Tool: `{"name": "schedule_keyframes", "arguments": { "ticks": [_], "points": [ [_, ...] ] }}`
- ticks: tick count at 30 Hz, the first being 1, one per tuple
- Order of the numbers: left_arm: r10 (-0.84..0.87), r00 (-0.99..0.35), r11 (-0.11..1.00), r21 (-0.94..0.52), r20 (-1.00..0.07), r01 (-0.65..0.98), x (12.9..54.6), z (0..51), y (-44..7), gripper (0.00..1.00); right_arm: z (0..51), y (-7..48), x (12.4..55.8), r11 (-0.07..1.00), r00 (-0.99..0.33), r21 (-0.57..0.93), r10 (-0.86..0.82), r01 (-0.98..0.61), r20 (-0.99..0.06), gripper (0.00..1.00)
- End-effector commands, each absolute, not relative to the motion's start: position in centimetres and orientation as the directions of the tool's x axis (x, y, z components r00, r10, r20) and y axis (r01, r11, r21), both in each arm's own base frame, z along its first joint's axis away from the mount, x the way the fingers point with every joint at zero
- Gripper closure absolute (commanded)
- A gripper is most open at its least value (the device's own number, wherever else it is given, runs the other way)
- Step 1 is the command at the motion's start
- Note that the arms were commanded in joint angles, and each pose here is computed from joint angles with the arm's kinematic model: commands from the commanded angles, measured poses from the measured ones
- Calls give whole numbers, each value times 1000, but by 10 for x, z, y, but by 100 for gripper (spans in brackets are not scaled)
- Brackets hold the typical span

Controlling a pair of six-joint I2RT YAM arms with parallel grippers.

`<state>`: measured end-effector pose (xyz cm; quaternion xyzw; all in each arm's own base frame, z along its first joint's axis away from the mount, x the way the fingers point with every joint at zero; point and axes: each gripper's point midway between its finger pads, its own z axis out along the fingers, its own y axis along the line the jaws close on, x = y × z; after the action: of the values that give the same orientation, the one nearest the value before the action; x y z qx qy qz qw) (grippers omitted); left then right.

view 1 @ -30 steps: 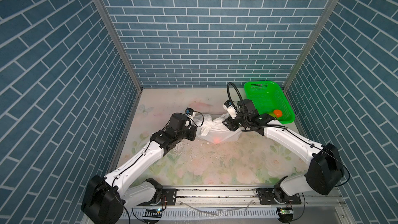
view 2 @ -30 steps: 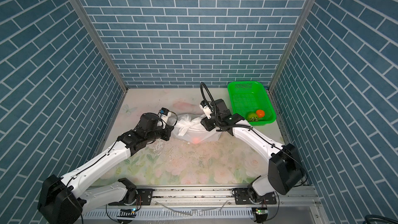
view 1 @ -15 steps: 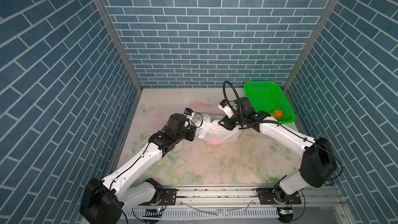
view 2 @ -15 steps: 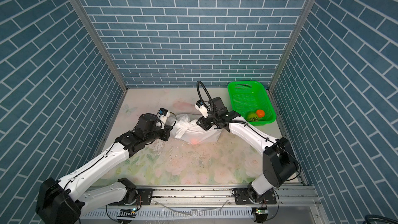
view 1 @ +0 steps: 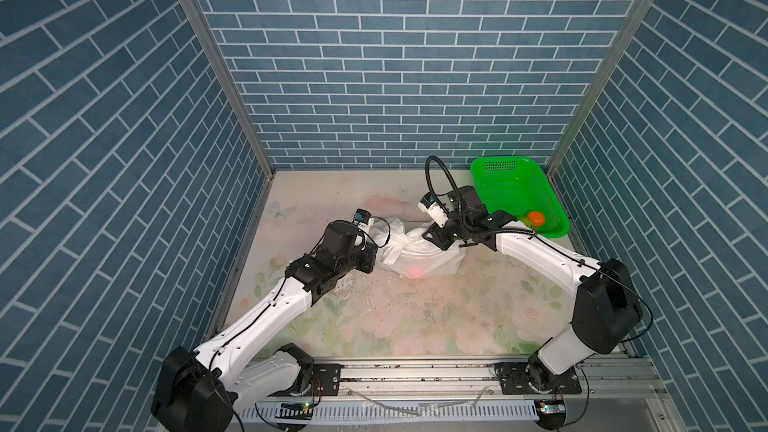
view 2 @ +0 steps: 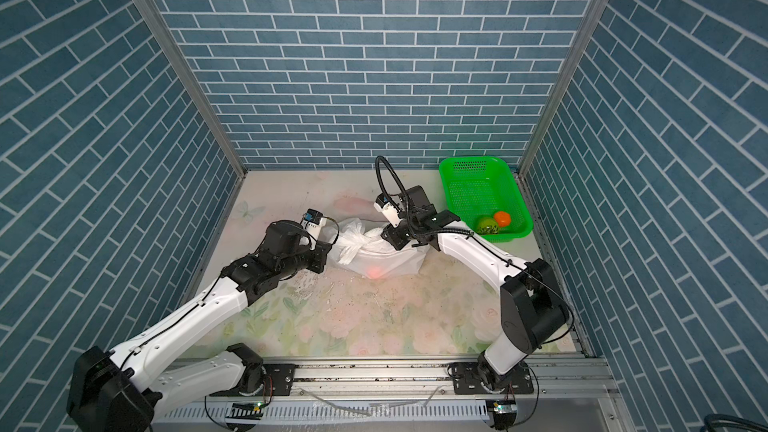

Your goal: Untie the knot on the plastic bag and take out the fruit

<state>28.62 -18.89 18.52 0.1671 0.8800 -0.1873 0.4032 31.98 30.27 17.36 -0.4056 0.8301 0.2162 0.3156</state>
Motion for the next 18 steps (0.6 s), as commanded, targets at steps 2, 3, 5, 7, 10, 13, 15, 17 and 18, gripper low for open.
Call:
{"name": "schedule_keyframes", "arguments": {
  "ticks": [2,3,5,7,10,13,15,17,18],
  "points": [
    [168,-625,879,-171,-762,445,283,178,-185,100,206,303,315,550,-411,89,-495,-830,-766,87],
    [170,-627,880,-170,-760,444,283,177,-185,100,207,301,314,554,-413,92,-489,-828,-768,95],
    [172,-632,882,-167,-756,440,283,174,-184,100,209,298,311,558,-416,97,-480,-824,-772,100],
    [172,-636,887,-163,-752,432,282,171,-182,100,209,294,309,570,-424,100,-470,-816,-774,100],
    [172,-642,893,-157,-747,422,281,167,-179,100,206,283,310,602,-454,123,-436,-789,-777,100],
    [176,-648,902,-143,-741,408,280,163,-174,100,203,268,314,645,-507,190,-351,-741,-787,100],
    [179,-654,908,-132,-735,397,280,160,-171,100,199,255,321,686,-551,234,-286,-689,-784,100],
    [179,-655,910,-129,-734,393,280,160,-170,100,197,247,323,702,-571,256,-256,-665,-780,100],
    [184,-649,905,-131,-738,406,280,164,-172,100,198,247,322,700,-569,256,-258,-667,-781,100]
  ]
}}
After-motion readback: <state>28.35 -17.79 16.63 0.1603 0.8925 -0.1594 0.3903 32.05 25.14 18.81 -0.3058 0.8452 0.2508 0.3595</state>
